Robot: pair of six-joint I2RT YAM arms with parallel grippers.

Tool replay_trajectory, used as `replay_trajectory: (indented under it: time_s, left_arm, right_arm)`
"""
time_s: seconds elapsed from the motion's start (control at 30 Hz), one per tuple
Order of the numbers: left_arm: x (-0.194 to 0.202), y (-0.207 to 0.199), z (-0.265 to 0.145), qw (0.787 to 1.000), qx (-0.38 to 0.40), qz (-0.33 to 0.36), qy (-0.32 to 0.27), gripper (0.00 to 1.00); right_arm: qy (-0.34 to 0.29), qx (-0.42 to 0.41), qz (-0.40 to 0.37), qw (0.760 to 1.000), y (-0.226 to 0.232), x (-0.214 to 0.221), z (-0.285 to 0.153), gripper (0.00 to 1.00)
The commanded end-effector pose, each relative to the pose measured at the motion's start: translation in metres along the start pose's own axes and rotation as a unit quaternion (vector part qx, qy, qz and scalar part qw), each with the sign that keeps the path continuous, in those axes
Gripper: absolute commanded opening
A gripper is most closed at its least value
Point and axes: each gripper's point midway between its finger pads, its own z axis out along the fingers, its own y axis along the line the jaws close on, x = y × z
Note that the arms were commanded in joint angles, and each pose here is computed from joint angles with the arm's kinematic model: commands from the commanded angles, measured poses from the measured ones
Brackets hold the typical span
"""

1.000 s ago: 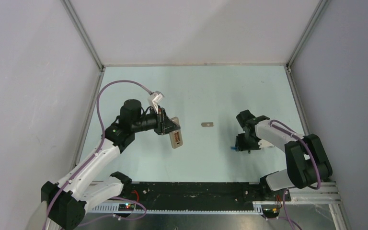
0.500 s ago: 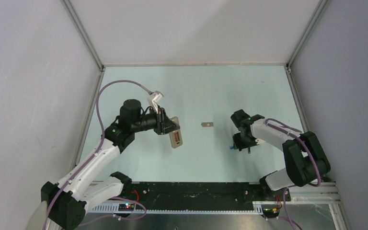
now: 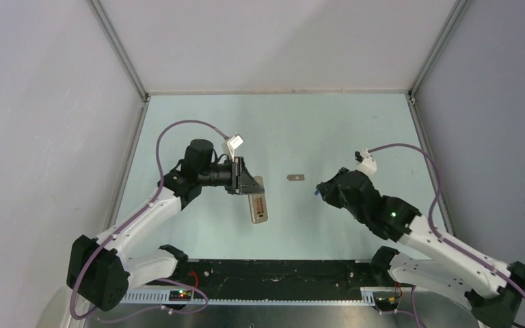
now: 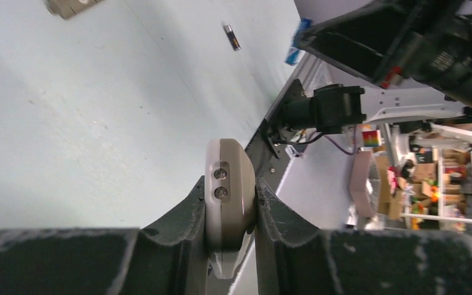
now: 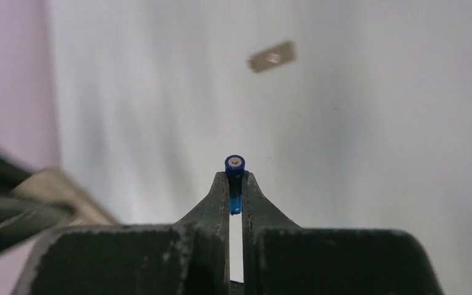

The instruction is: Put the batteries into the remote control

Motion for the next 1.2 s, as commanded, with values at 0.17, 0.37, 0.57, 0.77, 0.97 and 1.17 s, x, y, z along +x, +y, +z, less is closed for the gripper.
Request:
replay_trajectory:
  time_s: [0.17,0.37,0.57,0.77,0.97,1.17]
  left_arm:
    - [-0.005,-0.058,0.004,0.996,0.074,-0.036,0.031,0.0]
    - [-0.007,-0.063,0.009,0.996,0.064,-0.056,0.026,0.0]
    - [-0.008,-0.056,0.012,0.996,0.047,-0.07,0.017,0.0]
    - [-0.006,-0.051,0.015,0.995,0.038,-0.091,0.02,0.0]
    - [-0.005,-0.049,0.016,0.994,0.034,-0.099,0.02,0.0]
    - [-0.003,-0.05,0.016,0.995,0.038,-0.089,0.025,0.0]
  right_arm:
    - [-0.044,-0.322,-0.187,0.927,0.107,0.015,-0.075,0.0]
    - [-0.074,-0.356,-0.239,0.9,0.14,0.035,-0.092,0.0]
    - [-0.073,-0.374,-0.245,0.891,0.157,0.047,-0.097,0.0]
    - [-0.072,-0.373,-0.255,0.889,0.162,0.054,-0.091,0.0]
    - [-0.069,-0.361,-0.259,0.893,0.163,0.062,-0.082,0.0]
    - [-0.07,-0.339,-0.272,0.898,0.156,0.066,-0.073,0.0]
